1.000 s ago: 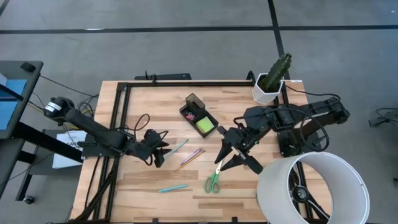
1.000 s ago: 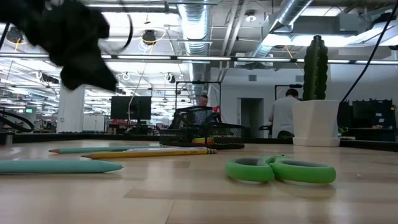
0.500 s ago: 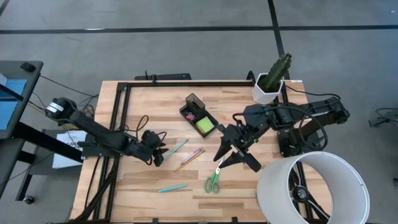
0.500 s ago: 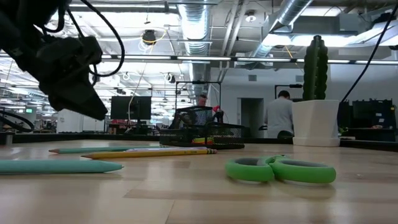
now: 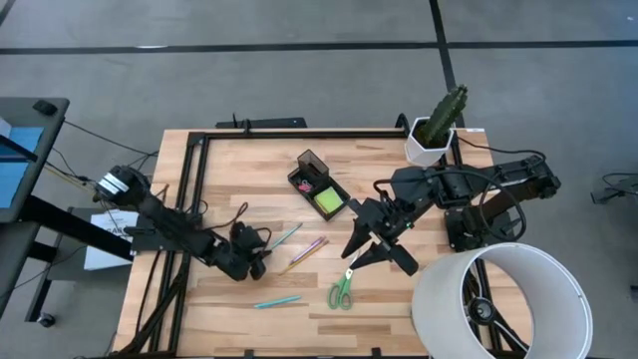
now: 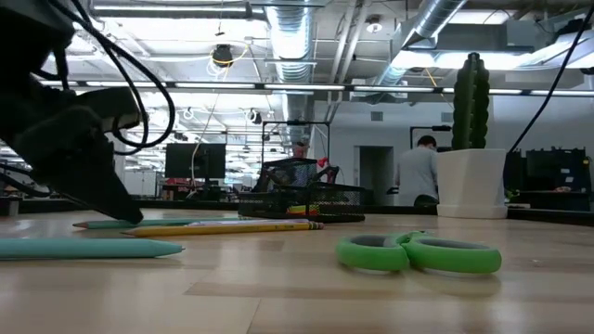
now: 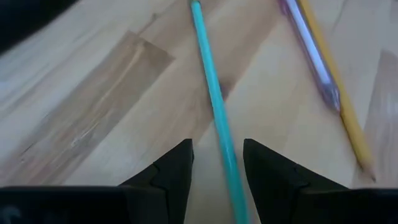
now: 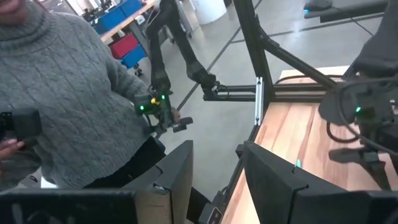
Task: Pick and place office supplies into organizer
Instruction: Put the blue pencil into the black desk organizer
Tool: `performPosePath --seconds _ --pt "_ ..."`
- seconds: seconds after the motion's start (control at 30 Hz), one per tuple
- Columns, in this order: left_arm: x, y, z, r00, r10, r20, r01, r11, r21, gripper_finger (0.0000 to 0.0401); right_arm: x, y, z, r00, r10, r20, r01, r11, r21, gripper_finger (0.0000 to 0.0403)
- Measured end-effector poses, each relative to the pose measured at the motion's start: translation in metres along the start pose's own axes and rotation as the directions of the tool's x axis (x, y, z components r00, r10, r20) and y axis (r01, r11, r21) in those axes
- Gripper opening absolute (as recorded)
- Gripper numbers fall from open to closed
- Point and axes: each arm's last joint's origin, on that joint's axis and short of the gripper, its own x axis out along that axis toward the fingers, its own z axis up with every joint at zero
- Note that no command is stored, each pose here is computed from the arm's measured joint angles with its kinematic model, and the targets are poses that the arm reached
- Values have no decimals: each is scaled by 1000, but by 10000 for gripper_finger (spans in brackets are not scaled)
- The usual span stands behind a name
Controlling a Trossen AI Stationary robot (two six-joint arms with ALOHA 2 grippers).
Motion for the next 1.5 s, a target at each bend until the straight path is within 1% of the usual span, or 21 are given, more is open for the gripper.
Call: performPosePath --seconds 0.1,0.23,0.4,0.53,0.67,0.9,0.97,1.03,1.1,1.2,1.23,1.4,1.5 --pt "7 -2 -8 999 22 27 -21 999 -36 139 0 0 1 1000 3 11 -3 1000 -6 133" --pt "12 -9 -22 996 13 93 -10 1000 -28 139 0 0 2 1000 4 15 -4 1000 -7 134" --pt "13 -11 -44 983 50 177 -45 998 -34 139 0 0 2 1000 4 15 -4 1000 -7 133" --pt "13 -10 -57 971 69 228 -70 998 -6 139 0 0 2 1000 4 15 -4 1000 -7 134" --pt "13 -9 -62 965 75 252 -83 996 20 139 0 0 1 1000 4 14 -4 1000 -7 133" --pt "13 -9 -62 964 79 255 -87 996 19 136 0 0 1 1000 4 14 -4 1000 -7 134" --pt "14 -8 -61 963 86 257 -93 996 15 125 0 0 1 1000 4 14 -4 1000 -7 133" --pt "15 -7 -60 961 92 259 -100 995 15 105 0 0 1 1000 4 14 -4 1000 -7 133" --pt "16 -6 -59 959 104 263 -111 994 12 77 0 0 1 1000 4 14 -4 1000 -7 133" --pt "17 -4 -58 956 117 268 -124 992 10 25 0 0 1 1000 4 14 -4 1000 -7 134" --pt "17 -4 -58 956 120 268 -128 992 9 16 0 0 1 1000 4 14 -4 1000 -7 134" --pt "18 -3 -57 954 130 269 -130 991 -18 14 0 0 1 1000 4 14 -4 1000 -12 133" --pt "17 -6 -52 956 114 272 -108 993 -36 8 0 0 1 1000 4 14 -4 1000 -14 134"
